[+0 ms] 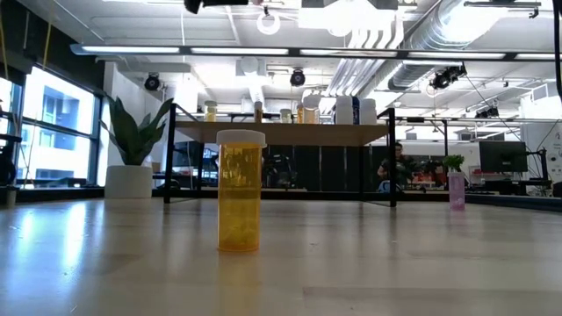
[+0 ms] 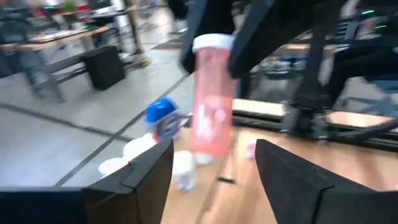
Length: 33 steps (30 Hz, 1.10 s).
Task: Pick and place medicine bottles onto shelf by color
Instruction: Put the pink pill bottle on the shelf
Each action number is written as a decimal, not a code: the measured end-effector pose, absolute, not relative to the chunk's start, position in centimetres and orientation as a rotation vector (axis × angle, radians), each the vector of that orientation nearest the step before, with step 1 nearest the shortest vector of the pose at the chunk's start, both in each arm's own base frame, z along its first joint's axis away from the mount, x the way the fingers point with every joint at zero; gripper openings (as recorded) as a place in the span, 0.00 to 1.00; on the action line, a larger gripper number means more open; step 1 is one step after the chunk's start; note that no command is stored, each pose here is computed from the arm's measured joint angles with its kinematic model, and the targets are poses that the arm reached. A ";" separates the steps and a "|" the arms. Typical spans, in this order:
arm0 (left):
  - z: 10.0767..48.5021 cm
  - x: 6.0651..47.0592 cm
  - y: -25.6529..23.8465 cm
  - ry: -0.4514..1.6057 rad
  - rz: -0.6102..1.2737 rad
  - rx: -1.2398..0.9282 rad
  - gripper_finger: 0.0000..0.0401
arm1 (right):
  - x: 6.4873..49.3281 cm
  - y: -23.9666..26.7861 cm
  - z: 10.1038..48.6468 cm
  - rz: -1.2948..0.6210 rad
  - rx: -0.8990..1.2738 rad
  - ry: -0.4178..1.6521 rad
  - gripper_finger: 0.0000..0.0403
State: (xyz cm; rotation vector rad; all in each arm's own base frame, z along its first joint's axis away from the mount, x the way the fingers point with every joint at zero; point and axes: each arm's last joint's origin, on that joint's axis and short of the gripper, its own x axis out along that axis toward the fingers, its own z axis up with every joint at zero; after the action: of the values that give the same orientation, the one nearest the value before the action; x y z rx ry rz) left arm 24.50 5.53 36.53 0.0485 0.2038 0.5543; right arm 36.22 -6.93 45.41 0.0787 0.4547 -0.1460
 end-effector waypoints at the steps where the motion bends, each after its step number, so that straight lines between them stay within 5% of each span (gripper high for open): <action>1: 36.5 24.4 5.8 0.210 0.581 0.050 0.55 | 36.1 -7.3 45.4 -0.164 0.078 0.461 0.25; 18: 36.5 22.4 9.5 0.247 0.822 0.044 0.53 | 38.8 -14.3 39.2 -0.284 0.064 0.683 0.25; 33: 36.5 22.1 10.5 0.249 0.824 0.032 0.53 | 41.0 -16.3 33.5 -0.268 0.051 0.889 0.25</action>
State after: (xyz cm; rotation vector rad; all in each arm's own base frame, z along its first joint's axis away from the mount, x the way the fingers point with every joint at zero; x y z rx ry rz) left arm 22.06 10.50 36.48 0.0325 0.2490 0.8243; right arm 41.01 -16.32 33.53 0.0512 0.8885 -0.2683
